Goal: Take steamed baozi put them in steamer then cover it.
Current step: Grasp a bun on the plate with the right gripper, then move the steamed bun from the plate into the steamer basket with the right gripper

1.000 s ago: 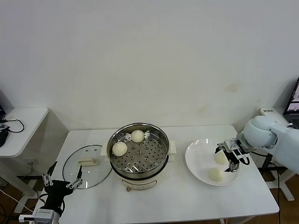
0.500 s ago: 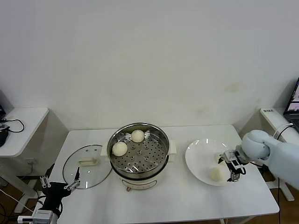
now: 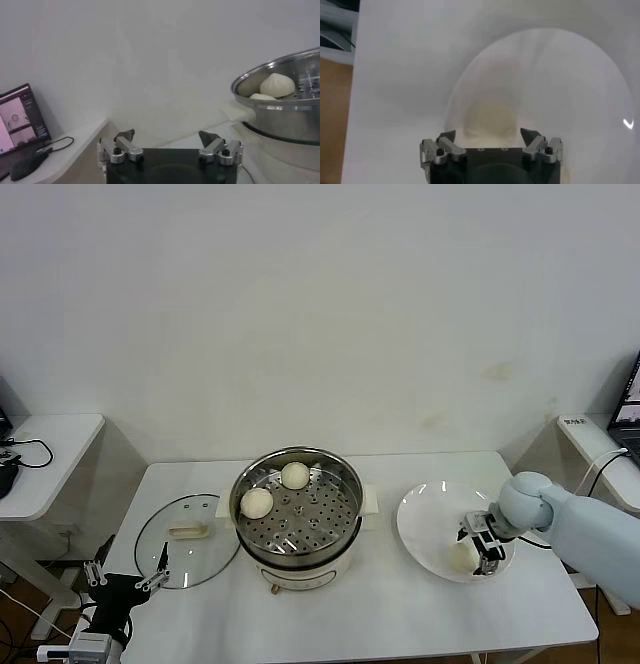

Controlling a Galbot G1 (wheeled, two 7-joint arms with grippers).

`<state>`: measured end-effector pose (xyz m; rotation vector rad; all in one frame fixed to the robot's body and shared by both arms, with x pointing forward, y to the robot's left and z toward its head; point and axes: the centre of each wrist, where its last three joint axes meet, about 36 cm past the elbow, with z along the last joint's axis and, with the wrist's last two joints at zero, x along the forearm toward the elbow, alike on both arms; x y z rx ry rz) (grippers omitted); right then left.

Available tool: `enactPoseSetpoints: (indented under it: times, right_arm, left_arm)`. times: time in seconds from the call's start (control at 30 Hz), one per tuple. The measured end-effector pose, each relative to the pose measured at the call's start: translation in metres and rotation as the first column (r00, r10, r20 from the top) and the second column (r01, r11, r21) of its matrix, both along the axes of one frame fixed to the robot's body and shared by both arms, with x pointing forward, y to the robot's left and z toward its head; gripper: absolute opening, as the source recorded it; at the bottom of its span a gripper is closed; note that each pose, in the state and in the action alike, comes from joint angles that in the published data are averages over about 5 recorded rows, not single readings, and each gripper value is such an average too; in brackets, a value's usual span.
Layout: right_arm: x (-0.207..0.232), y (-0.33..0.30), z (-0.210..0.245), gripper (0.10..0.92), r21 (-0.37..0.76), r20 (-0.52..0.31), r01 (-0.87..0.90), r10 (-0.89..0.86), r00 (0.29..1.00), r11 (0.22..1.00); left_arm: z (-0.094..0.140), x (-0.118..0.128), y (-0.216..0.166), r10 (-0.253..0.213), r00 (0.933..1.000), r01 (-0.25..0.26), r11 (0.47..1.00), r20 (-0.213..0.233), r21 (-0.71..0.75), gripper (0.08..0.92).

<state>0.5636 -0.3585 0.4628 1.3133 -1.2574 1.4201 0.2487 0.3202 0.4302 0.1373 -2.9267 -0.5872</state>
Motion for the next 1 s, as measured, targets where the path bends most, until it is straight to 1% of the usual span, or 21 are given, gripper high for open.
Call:
enactPoseSetpoints:
  times: [0.27, 0.5, 0.73, 1.0]
  right_arm:
    - [0.003, 0.001, -0.006, 0.623, 0.001, -0.012, 0.016, -0.016, 1.000, 1.000]
    - [0.004, -0.001, -0.001, 0.559, 0.001, -0.012, 0.025, -0.025, 1.000, 1.000]
    - [0.009, -0.005, 0.024, 0.545, 0.007, 0.002, 0.037, -0.037, 0.999, 0.999]
    - [0.028, -0.003, 0.088, 0.551, 0.052, 0.081, 0.041, -0.045, 0.996, 0.998]
  left_arm:
    - [-0.001, 0.000, 0.000, 0.003, 1.0000, -0.003, 1.000, 0.001, -0.002, 0.823]
    - [-0.001, 0.000, 0.000, 0.003, 1.0000, -0.003, 1.000, 0.001, -0.003, 0.823]
    - [0.000, 0.001, 0.000, 0.002, 1.0000, -0.002, 1.000, 0.005, -0.002, 0.823]
    - [0.004, 0.002, -0.001, -0.008, 0.9998, 0.008, 1.000, 0.016, 0.000, 0.823]
